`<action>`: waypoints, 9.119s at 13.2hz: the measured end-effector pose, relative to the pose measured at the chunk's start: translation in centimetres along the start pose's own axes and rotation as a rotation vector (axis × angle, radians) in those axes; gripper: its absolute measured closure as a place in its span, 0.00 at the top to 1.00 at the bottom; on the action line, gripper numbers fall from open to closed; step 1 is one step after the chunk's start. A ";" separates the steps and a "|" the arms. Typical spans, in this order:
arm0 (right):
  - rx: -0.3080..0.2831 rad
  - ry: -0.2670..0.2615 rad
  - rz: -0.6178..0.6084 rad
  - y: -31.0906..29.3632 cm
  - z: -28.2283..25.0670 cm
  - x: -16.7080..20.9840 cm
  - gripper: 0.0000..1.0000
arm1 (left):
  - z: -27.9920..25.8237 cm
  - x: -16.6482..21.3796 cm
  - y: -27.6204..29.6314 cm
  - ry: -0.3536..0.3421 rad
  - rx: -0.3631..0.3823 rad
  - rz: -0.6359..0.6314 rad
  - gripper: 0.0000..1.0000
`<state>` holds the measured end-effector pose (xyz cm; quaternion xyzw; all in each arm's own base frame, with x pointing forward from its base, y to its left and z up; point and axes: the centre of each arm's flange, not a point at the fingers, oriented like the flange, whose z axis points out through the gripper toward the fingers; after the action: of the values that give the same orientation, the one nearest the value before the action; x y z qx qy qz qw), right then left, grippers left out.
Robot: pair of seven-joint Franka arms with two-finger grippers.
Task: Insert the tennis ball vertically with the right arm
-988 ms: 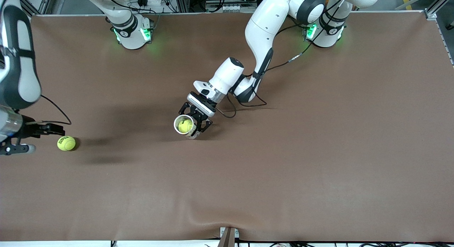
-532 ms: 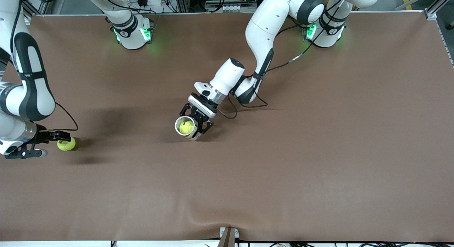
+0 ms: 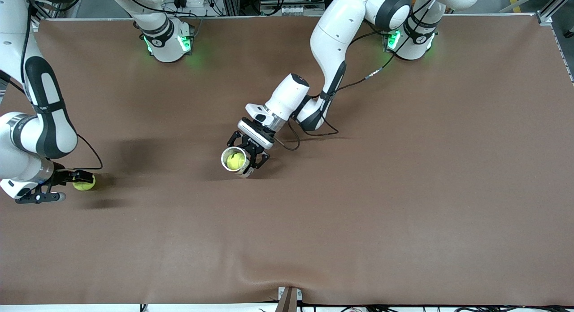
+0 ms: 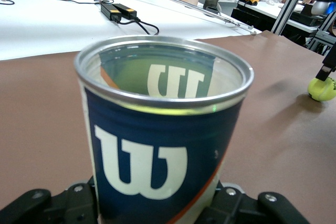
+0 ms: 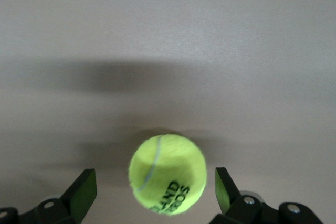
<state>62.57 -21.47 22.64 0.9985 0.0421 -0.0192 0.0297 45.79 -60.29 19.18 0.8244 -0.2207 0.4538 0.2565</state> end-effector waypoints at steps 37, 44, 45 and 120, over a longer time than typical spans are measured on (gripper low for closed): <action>0.109 0.098 0.630 -55.9 -24.4 2.1 0.68 | 0.0 0.4 0.1 0.008 -0.001 -0.009 0.74; 0.015 0.007 0.575 -54.9 -21.8 1.7 0.68 | 0.0 0.3 0.1 0.006 0.000 -0.009 0.85; 0.013 -0.003 0.571 -54.6 -21.7 1.8 0.68 | 0.0 0.3 0.2 0.006 -0.001 -0.009 0.85; 0.006 0.082 0.115 -23.8 -46.0 -7.6 1.00 | -20.5 21.7 -29.6 -1.075 0.237 0.010 1.00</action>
<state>54.61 4.38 67.48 0.9993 -0.0141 0.0233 0.0258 61.06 -27.56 40.64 0.9622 -0.2718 -0.0082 0.0111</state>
